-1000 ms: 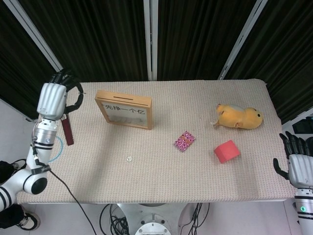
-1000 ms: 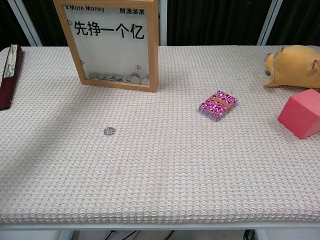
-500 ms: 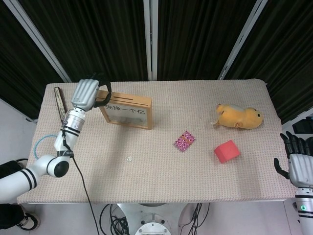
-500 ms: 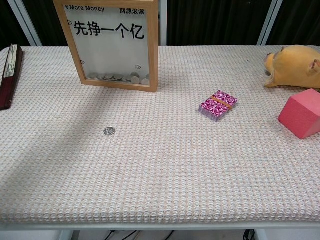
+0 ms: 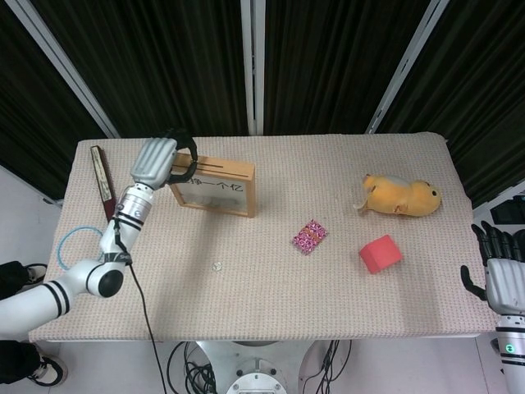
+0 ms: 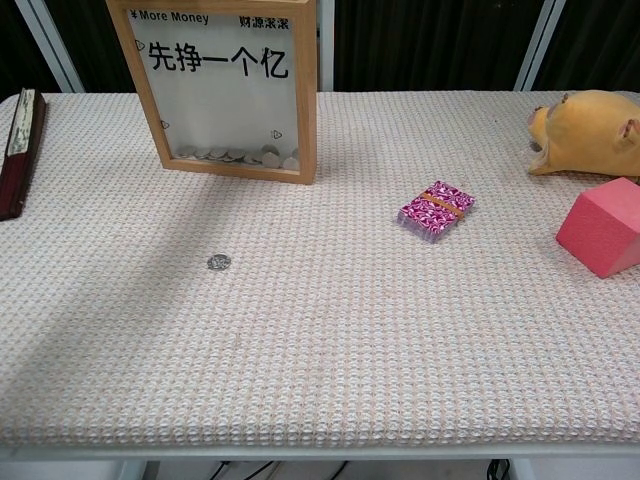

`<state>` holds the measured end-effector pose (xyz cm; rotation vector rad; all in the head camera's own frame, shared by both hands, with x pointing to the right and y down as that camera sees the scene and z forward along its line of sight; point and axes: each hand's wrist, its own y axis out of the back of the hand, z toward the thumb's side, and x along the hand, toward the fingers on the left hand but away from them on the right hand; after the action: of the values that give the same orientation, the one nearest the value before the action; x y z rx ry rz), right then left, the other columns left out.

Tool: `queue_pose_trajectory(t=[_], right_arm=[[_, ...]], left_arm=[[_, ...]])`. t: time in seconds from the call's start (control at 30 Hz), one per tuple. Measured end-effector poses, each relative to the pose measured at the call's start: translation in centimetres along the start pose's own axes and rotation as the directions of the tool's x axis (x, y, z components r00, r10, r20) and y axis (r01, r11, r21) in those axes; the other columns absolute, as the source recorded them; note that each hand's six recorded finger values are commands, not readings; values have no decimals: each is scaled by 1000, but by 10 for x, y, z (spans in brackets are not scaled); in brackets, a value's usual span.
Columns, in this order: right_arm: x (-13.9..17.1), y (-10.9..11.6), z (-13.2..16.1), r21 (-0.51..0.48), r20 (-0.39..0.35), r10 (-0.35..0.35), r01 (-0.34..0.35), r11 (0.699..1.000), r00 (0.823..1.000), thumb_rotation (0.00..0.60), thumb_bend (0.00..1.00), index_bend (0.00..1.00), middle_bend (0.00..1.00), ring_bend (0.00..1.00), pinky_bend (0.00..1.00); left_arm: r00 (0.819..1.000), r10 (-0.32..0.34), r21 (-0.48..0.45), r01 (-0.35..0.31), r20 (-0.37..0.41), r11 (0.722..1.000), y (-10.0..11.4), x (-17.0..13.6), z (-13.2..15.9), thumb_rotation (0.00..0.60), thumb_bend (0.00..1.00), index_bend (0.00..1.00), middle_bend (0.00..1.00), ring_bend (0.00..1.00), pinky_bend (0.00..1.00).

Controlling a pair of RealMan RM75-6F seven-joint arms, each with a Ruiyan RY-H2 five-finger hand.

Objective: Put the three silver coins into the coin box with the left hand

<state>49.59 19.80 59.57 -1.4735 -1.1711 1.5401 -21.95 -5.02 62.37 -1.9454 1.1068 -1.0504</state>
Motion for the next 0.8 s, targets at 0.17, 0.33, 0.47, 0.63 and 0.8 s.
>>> queue_pose_trajectory(t=[0.17, 0.33, 0.47, 0.63, 0.8], right_arm=[[0, -1, -1, 1, 2, 2, -2, 1000, 1000, 600, 395, 0, 0, 0, 0], [-1, -1, -1, 3, 0, 4, -4, 1000, 1000, 600, 395, 0, 0, 0, 0], [-1, -1, -2, 2, 2, 4, -4, 1000, 1000, 600, 395, 0, 0, 0, 0], [-2, -1, -2, 1, 2, 4, -4, 1000, 1000, 600, 395, 0, 0, 0, 0], [-2, 0, -2, -1, 3, 4, -4, 1000, 1000, 600, 395, 0, 0, 0, 0]], left_arm=[[1000, -2, -23, 2, 0, 1000, -4, 2, 0, 600, 441, 620, 357, 153, 229], [1000, -2, -29, 2, 4, 1000, -7, 5, 1, 600, 448, 624, 358, 153, 229], [1000, -8, -23, 8, 9, 1000, -10, 7, 2, 600, 450, 625, 358, 154, 229], [1000, -17, -29, 17, 4, 999, -14, 8, 1, 600, 450, 627, 358, 154, 229], [1000, -20, -34, 20, 2, 999, -18, 8, 1, 600, 449, 607, 359, 154, 229]])
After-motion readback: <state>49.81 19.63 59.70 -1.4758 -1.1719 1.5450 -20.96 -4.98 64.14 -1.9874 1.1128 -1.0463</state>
